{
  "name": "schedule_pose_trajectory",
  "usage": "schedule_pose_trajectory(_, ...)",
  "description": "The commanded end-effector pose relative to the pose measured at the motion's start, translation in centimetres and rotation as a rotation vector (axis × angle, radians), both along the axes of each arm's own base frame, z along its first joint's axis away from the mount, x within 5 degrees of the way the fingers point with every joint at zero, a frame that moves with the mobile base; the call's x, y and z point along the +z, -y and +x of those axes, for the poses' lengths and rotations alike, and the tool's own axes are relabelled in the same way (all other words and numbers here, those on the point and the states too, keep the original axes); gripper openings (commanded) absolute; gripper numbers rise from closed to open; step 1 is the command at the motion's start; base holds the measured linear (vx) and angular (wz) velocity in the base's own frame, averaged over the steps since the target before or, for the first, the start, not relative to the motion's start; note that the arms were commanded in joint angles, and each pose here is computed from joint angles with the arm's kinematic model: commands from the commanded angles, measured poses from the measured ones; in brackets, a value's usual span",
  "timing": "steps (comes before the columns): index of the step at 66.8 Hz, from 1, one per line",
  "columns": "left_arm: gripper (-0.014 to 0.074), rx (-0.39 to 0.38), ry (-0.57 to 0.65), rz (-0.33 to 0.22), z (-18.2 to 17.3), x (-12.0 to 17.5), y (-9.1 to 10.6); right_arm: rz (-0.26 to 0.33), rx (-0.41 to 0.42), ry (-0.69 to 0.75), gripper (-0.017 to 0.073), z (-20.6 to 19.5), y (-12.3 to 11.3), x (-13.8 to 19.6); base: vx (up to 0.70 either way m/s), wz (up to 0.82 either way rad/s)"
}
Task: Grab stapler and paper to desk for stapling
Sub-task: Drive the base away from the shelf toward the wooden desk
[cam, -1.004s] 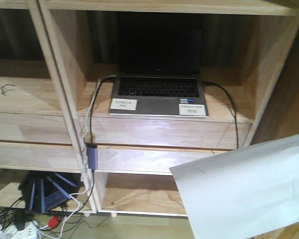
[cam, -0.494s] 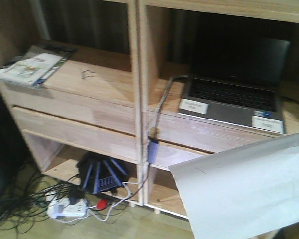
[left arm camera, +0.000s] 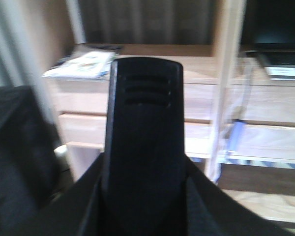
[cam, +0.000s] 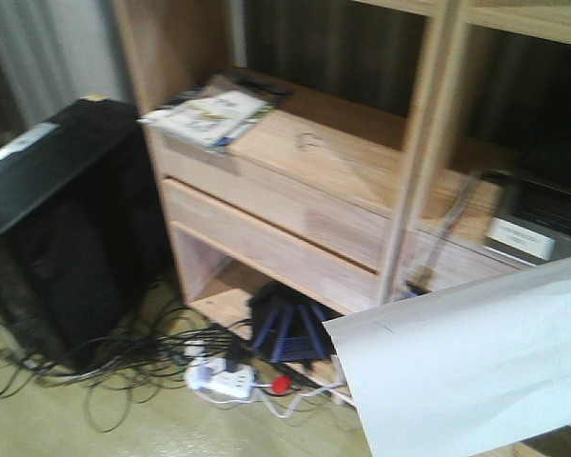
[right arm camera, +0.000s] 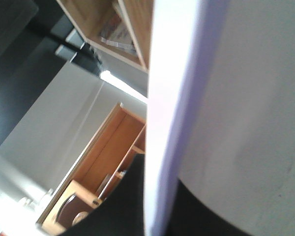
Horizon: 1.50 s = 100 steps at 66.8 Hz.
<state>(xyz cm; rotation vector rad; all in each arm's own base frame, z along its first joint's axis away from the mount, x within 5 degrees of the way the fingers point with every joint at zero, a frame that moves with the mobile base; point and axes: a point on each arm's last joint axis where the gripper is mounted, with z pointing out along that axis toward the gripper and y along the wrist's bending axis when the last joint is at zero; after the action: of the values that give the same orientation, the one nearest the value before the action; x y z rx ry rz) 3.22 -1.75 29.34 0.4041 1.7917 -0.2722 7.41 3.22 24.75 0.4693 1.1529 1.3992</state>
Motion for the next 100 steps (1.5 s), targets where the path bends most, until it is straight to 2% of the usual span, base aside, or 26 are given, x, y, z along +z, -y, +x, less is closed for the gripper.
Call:
schedule_pose_trajectory(1,-0.0007,0.005,0.123,-0.064,0.11,1.99,0.01,0.024,0.015,0.082,-0.0005,-0.21,-0.04,1.40,0.06,0.57)
schedule_pose_trajectory(61,-0.0007,0.005,0.122,-0.064,0.10,1.98,0.01,0.024,0.015,0.082,-0.0005,-0.21,-0.04,1.40,0.08,0.69)
schedule_pose_trajectory(100,-0.0007,0.005,0.122,-0.064,0.10,1.98,0.01,0.024,0.015,0.082,-0.0005,-0.21,-0.04,1.40,0.11,0.44)
